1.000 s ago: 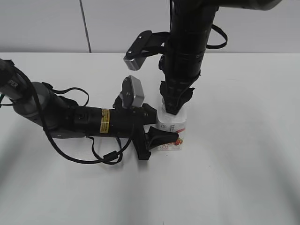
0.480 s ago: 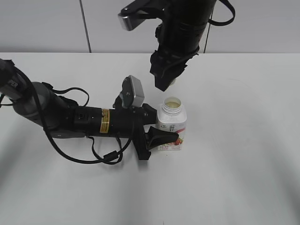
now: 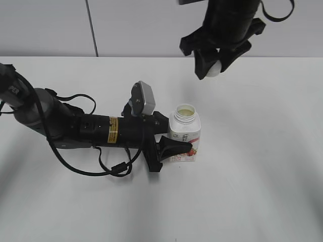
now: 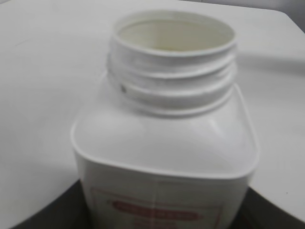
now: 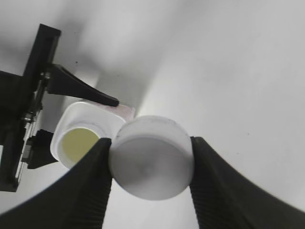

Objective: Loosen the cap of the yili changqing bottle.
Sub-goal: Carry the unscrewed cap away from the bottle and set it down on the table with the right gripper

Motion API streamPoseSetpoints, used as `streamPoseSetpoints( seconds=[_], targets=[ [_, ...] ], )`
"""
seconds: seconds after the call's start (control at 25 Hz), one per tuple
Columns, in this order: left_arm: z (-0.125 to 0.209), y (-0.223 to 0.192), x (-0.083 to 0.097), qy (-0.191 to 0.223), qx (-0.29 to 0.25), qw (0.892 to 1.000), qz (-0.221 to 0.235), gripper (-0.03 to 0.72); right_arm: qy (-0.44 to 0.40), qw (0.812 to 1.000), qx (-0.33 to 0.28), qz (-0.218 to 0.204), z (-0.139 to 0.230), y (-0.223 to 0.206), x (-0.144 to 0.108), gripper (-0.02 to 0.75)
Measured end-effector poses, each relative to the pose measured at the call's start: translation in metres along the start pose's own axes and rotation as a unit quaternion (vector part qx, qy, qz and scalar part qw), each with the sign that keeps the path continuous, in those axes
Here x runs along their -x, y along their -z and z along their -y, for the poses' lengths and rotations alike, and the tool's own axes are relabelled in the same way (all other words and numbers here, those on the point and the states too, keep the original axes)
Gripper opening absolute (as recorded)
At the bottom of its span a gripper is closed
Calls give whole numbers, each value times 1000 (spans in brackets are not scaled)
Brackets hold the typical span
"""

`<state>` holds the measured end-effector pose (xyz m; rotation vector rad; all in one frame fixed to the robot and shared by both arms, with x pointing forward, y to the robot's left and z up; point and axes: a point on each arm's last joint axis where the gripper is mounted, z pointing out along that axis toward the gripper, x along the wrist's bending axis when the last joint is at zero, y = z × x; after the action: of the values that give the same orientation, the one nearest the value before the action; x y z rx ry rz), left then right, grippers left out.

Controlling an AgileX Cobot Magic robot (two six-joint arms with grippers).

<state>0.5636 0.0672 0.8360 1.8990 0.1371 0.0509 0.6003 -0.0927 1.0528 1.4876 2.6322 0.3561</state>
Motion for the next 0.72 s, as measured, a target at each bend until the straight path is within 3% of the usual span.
streamPoseSetpoints(
  seconds=[0.16, 0.48, 0.72],
  targets=[
    [0, 0, 0, 0, 0, 1000, 0, 385, -49, 999, -10, 11, 16, 6, 37, 389],
    [0, 0, 0, 0, 0, 1000, 0, 385, -171, 983, -56, 25, 88, 8, 111, 389],
    [0, 0, 0, 0, 0, 1000, 0, 385, -201, 978, -50, 24, 118, -21, 125, 389]
  ],
)
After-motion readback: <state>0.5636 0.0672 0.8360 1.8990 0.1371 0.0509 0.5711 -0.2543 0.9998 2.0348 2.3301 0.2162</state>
